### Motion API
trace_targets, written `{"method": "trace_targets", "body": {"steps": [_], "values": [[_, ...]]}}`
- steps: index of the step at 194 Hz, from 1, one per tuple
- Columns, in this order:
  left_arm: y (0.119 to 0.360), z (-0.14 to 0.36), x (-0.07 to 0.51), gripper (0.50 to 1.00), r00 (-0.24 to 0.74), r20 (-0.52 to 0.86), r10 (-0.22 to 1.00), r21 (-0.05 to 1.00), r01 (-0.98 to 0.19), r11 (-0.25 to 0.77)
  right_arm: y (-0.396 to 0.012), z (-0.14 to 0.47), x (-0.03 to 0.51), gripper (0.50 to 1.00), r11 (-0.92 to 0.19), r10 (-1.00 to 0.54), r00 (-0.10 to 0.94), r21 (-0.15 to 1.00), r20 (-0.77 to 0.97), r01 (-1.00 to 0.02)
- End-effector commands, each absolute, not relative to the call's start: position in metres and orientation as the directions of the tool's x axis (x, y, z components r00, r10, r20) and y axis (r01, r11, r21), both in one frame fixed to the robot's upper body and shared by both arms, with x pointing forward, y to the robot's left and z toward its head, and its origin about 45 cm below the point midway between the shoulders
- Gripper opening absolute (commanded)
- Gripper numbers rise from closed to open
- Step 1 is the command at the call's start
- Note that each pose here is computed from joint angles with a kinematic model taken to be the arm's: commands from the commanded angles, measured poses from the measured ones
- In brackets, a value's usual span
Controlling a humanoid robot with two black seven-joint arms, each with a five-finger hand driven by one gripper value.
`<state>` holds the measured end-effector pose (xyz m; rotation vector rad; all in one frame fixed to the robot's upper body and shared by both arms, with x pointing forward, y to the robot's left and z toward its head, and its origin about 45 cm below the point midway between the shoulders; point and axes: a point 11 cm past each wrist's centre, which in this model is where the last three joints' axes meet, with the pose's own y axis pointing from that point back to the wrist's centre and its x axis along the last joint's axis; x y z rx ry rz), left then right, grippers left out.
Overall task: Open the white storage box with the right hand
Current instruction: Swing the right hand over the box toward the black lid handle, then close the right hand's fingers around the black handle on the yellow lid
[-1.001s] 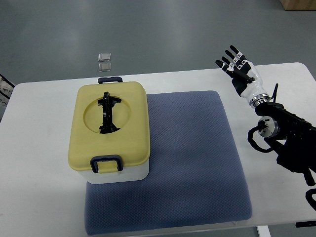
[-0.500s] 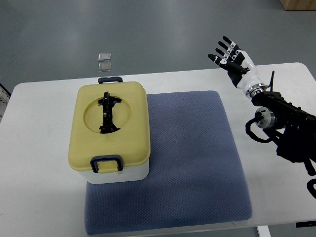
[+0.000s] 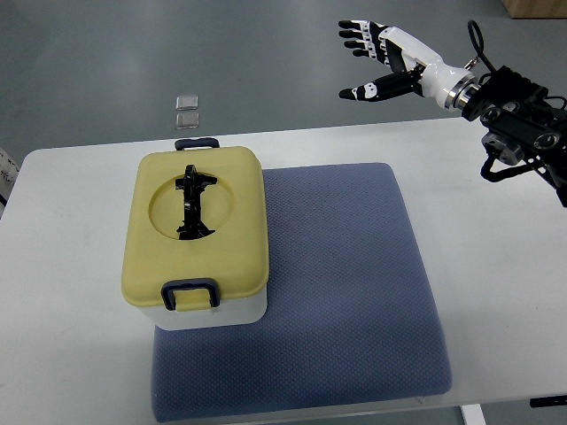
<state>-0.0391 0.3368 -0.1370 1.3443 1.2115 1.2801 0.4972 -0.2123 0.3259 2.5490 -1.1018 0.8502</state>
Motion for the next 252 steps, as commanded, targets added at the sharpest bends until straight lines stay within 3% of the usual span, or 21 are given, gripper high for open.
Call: {"method": "trace_targets", "body": {"steps": [1,48,104,161,209,252], "values": [[0.337,-0.137,-0.039,1.0,-0.013,0.124,0.992,0.99,0.07,-0.123,-0.183,0.356,0.485,0.93,-0.79,-0.398,0.551,0.032,0.733,-0.613],[0.337,-0.137,-0.039,1.0,-0.013,0.124,0.992,0.99,0.07,-0.123,-0.104,0.399,0.445,0.93,-0.921,-0.031,0.462,0.155,0.886,-0.359],[0.337,-0.137,-0.039,1.0,-0.013,0.124,0.992,0.99,0.07,-0.123,-0.029,0.377,0.408,0.926,-0.928,0.27,0.337,0.338,0.902,-0.16],[0.337,-0.137,-0.039,1.0,-0.013,0.124,0.992,0.99,0.07,-0.123,-0.007,0.362,0.395,0.897,-0.902,0.38,0.264,0.419,0.886,-0.106],[0.337,-0.137,-0.039,1.0,-0.013,0.124,0.992,0.99,0.07,-0.123,-0.002,0.361,0.392,0.768,-0.889,0.421,0.22,0.449,0.88,-0.096],[0.337,-0.137,-0.039,1.0,-0.014,0.124,0.992,0.99,0.07,-0.123,0.002,0.359,0.391,0.766,-0.889,0.421,0.22,0.449,0.88,-0.093]]}}
